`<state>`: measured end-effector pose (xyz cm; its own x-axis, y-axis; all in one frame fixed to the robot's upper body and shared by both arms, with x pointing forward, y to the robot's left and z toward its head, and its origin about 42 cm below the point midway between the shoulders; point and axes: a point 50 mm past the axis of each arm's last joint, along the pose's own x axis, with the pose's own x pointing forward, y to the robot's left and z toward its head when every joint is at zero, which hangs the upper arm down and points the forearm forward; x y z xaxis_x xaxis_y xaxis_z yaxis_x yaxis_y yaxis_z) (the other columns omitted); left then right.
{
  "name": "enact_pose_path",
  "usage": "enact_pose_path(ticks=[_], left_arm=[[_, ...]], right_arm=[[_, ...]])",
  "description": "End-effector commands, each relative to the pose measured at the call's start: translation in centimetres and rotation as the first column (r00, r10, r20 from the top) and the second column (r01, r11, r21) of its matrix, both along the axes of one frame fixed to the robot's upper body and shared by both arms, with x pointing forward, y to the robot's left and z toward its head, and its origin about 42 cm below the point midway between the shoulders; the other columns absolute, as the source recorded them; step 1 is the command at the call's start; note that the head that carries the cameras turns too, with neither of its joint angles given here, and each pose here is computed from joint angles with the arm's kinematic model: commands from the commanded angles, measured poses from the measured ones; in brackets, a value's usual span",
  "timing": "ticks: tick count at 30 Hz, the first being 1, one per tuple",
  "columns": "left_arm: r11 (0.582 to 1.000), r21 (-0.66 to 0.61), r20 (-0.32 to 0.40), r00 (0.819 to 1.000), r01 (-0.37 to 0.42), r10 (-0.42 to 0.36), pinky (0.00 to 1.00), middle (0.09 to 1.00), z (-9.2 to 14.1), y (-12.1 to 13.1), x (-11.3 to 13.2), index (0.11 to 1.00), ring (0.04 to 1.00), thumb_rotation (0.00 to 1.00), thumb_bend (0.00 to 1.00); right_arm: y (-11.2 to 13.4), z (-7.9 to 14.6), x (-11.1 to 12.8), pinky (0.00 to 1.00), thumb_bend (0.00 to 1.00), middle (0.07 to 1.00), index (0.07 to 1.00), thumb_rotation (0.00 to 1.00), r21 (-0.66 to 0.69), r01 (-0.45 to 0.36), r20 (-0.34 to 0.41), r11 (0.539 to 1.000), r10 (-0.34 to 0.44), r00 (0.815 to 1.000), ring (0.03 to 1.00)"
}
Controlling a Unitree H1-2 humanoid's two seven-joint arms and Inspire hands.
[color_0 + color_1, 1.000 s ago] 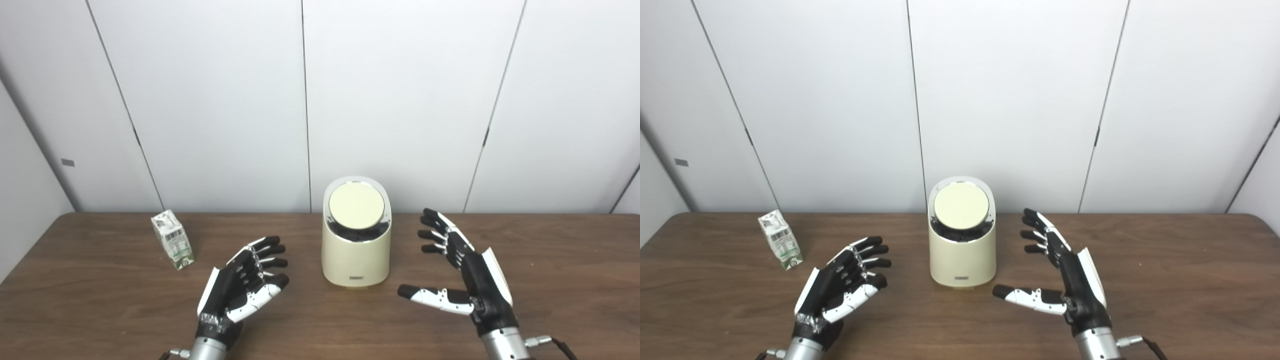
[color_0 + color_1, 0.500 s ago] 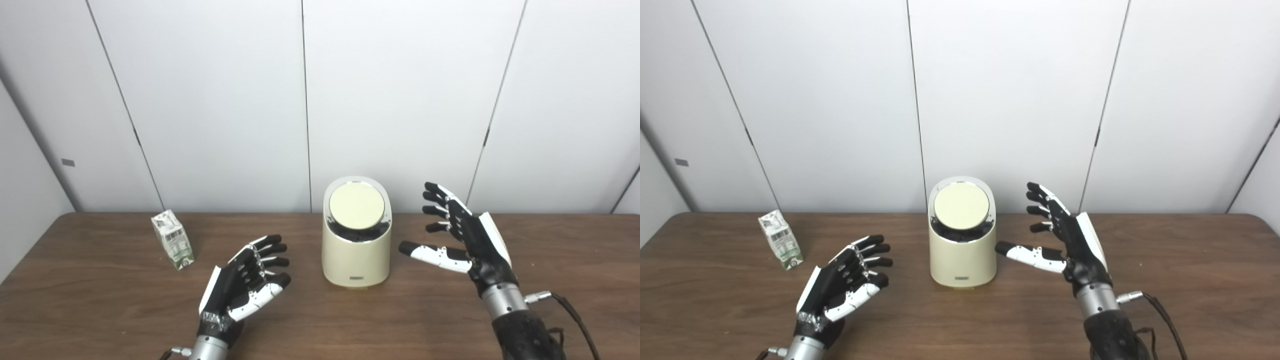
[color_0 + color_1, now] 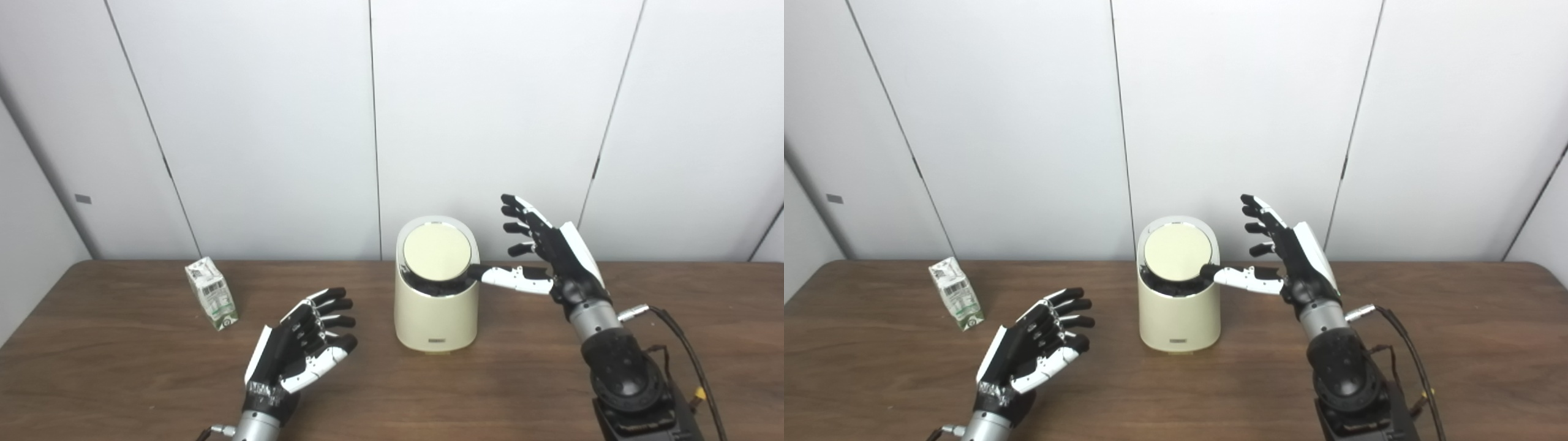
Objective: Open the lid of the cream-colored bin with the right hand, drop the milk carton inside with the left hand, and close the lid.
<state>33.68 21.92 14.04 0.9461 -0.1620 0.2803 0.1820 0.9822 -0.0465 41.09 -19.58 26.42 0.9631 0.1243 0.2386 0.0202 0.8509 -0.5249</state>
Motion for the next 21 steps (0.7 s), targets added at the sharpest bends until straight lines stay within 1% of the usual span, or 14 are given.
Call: enact_pose_path(ticks=[1, 4, 7, 11, 15, 19, 21], left_arm=[[1.000, 0.005, 0.083, 0.997, 0.004, -0.004, 0.50, 0.747, 1.8, -0.2, 0.9, 0.800, 0.669, 0.24, 0.71], [1.000, 0.005, 0.082, 0.997, 0.006, -0.006, 0.50, 0.752, 1.8, -0.1, 0.9, 0.805, 0.675, 0.23, 0.71], [1.000, 0.011, 0.082, 0.997, 0.004, -0.005, 0.50, 0.750, 1.6, -0.1, 1.0, 0.802, 0.674, 0.25, 0.71], [1.000, 0.008, 0.082, 0.997, 0.004, -0.005, 0.50, 0.752, 1.5, -0.2, 1.1, 0.801, 0.675, 0.23, 0.70], [1.000, 0.011, 0.082, 0.997, 0.004, -0.005, 0.50, 0.752, 1.5, -0.3, 1.2, 0.806, 0.674, 0.24, 0.71], [1.000, 0.017, 0.085, 0.996, 0.003, -0.004, 0.50, 0.752, 1.6, -0.5, 1.1, 0.806, 0.674, 0.24, 0.71], [1.000, 0.014, 0.087, 0.996, 0.004, -0.006, 0.51, 0.755, 1.6, -0.6, 1.1, 0.809, 0.681, 0.23, 0.70]], right_arm=[[0.7, 2.4, 0.6, 0.64, 0.81, 0.890, 0.914, 0.39, 0.011, -0.024, 0.095, 1.000, 0.023, 0.995, 0.829], [1.4, 2.4, 1.0, 0.65, 0.79, 0.885, 0.906, 0.35, 0.032, -0.034, 0.103, 0.999, 0.031, 0.994, 0.836], [2.3, 2.5, 1.4, 0.65, 0.80, 0.874, 0.895, 0.32, 0.044, -0.033, 0.108, 0.998, 0.028, 0.994, 0.830], [3.2, 2.5, 1.9, 0.65, 0.80, 0.881, 0.895, 0.32, 0.031, -0.030, 0.102, 0.999, 0.026, 0.994, 0.831], [3.7, 2.5, 2.6, 0.65, 0.80, 0.894, 0.904, 0.32, 0.000, -0.016, 0.080, 1.000, 0.016, 0.997, 0.830], [3.9, 2.3, 3.5, 0.67, 0.80, 0.901, 0.904, 0.32, -0.024, -0.012, 0.069, 1.000, 0.014, 0.998, 0.840], [4.0, 2.2, 3.9, 0.72, 0.80, 0.894, 0.902, 0.31, -0.035, -0.010, 0.070, 0.999, 0.013, 0.997, 0.856]])
